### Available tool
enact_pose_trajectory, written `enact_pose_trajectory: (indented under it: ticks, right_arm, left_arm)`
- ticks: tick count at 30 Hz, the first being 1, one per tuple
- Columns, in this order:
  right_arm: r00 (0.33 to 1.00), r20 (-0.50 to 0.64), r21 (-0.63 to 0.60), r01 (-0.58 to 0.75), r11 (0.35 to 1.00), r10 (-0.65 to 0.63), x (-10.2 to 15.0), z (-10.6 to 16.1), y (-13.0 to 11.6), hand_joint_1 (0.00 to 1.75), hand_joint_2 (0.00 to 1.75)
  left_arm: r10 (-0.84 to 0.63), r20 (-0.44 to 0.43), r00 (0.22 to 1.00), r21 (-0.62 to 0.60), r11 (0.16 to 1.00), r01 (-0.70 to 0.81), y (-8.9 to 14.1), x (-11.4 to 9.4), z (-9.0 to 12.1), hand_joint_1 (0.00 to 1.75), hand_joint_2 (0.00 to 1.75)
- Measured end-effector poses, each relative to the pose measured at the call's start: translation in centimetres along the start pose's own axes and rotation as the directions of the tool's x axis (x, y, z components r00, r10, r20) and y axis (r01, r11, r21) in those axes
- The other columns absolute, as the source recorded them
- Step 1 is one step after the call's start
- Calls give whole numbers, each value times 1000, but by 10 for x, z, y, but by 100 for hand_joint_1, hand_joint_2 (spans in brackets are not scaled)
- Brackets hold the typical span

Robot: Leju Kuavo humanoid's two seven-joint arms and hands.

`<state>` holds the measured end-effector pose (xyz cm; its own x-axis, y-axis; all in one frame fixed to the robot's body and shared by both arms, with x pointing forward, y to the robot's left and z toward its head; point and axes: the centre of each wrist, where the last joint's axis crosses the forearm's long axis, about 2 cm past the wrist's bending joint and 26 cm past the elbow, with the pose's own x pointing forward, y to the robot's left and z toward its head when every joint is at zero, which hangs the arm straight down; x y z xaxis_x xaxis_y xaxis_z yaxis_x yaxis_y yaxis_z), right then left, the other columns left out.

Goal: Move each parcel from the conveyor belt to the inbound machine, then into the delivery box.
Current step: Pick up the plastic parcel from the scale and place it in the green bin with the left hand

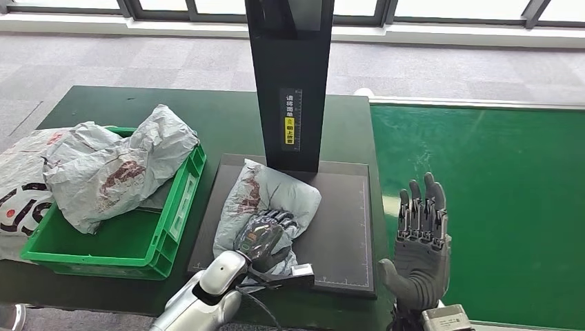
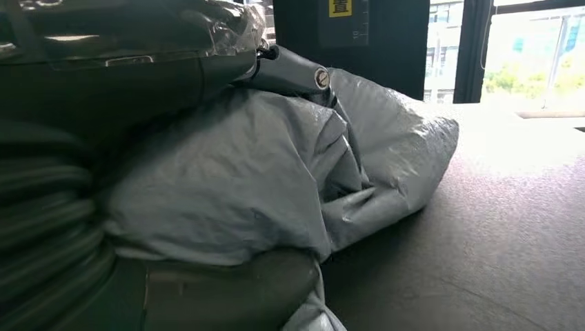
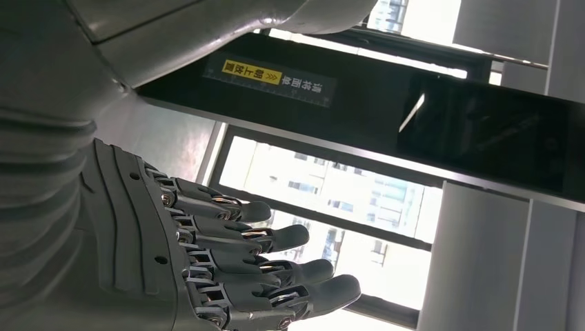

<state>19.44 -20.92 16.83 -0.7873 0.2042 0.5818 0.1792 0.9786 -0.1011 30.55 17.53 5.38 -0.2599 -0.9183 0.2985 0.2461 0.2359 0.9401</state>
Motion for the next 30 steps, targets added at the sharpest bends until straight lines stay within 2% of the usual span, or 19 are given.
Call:
enact_pose_trajectory:
  ticks: [21, 27, 30]
  right_arm:
    - [1000, 8, 4, -7, 1000, 7, 3, 2, 4, 0, 175]
    - [1000, 5, -6, -20, 1000, 20, 4, 4, 4, 0, 175]
    - [1000, 1, -6, -23, 1000, 23, 5, 6, 4, 0, 175]
  left_arm:
    - [96, -93, 991, 70, 994, -90, 15, -27, -13, 175, 175]
    - [162, -46, 986, 208, 967, -149, 15, -31, -7, 175, 175]
    - [178, -42, 983, 233, 959, -164, 16, -33, -4, 175, 175]
